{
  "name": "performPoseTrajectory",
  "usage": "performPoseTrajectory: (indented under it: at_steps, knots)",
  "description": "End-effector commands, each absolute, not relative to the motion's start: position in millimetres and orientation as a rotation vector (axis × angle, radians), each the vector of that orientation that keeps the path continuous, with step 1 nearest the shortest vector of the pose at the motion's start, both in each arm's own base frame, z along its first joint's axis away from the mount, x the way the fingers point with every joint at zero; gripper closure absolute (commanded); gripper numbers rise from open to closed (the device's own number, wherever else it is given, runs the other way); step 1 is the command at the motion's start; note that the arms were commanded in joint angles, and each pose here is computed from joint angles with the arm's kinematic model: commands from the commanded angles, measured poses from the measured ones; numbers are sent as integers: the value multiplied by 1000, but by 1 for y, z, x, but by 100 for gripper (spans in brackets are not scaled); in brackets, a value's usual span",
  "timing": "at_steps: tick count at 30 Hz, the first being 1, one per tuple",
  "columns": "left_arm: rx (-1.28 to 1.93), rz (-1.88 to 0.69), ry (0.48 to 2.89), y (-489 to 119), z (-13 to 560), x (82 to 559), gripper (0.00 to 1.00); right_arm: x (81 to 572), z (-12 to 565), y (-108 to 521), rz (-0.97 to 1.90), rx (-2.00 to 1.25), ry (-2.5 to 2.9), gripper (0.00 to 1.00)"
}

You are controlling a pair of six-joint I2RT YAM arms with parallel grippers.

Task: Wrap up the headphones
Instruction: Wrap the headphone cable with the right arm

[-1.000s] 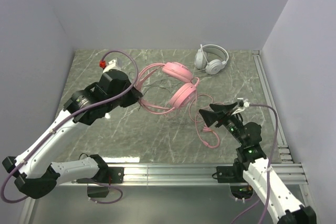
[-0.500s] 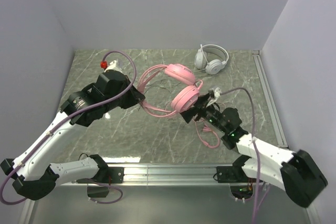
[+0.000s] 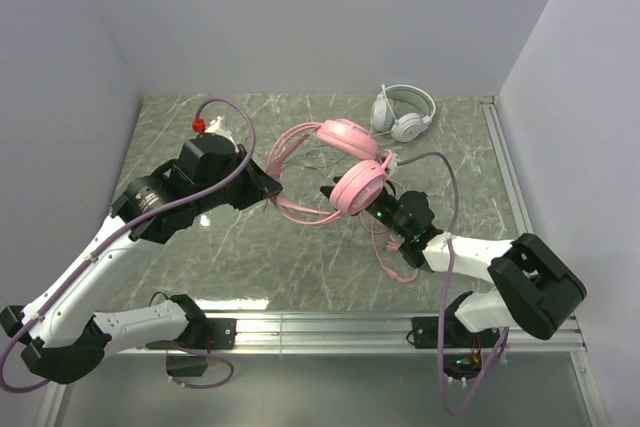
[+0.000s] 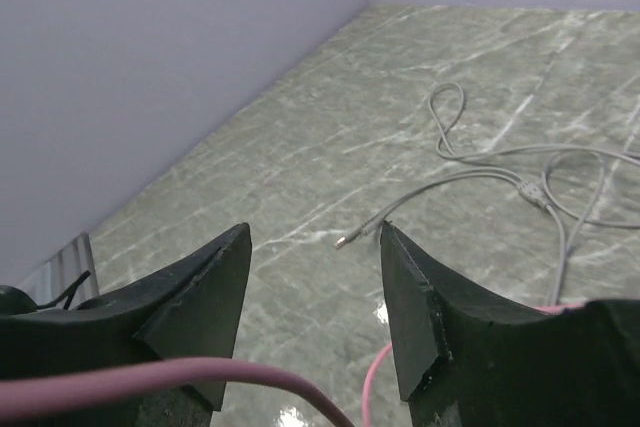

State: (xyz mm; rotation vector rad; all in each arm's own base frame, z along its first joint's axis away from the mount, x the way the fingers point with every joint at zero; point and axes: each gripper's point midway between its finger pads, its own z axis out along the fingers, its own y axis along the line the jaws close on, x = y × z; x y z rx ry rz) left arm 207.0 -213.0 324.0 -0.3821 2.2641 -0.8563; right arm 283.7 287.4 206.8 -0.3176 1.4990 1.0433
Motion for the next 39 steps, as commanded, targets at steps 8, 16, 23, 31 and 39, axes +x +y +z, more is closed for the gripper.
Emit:
performPoseTrajectory:
  at_steps: [8,16,23,31,39]
  knots:
    - [-456,-1325,2017,-242,406,199,100,274,238,310,1157,-320,1370,50]
    - [-527,-1404,1957,-243,417,201,100,240,232,317,1208,-360,1370,65]
    - [-752,-1274,1861,-219,412,233,100,205,219,324,1224,-439,1402,71]
    - [-920,-1150,1760,-204,396,267,100,163,218,333,1260,-469,1449,73]
    - [-1024,-858,1683,-175,372,299,100,136,203,352,1235,-546,1656,79]
